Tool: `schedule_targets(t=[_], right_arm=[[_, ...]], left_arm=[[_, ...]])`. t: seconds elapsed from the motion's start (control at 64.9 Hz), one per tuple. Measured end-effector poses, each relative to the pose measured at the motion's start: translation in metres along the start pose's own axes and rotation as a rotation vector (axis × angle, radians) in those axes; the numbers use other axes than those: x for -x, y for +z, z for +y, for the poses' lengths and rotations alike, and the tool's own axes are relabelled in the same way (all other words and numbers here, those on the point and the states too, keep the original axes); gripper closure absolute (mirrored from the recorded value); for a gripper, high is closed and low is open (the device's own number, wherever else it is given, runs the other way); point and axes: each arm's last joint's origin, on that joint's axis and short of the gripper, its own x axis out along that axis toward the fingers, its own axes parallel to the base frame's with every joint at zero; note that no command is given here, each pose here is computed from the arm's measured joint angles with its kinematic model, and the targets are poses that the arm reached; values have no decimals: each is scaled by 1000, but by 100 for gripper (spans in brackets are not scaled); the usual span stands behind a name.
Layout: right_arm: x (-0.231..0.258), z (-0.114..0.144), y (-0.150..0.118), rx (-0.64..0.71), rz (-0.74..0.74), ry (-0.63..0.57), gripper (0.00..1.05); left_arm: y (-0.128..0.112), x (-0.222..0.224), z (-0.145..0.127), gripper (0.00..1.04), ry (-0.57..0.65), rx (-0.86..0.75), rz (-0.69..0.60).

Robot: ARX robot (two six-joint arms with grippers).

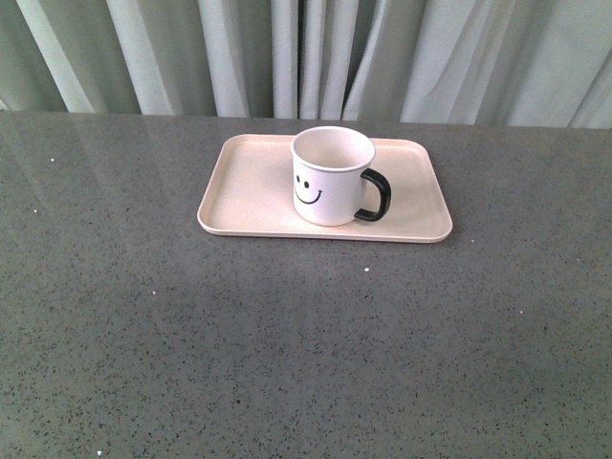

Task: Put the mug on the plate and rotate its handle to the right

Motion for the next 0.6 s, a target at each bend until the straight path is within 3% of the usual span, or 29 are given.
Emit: schedule_targets(t=[0.539,0.601], right_arm=[[0,0,0,0,0,0,9],[0,0,0,0,0,0,9]], left_arm=[[-4,14,0,103,0,-1,18],[-4,14,0,94,0,-1,18]])
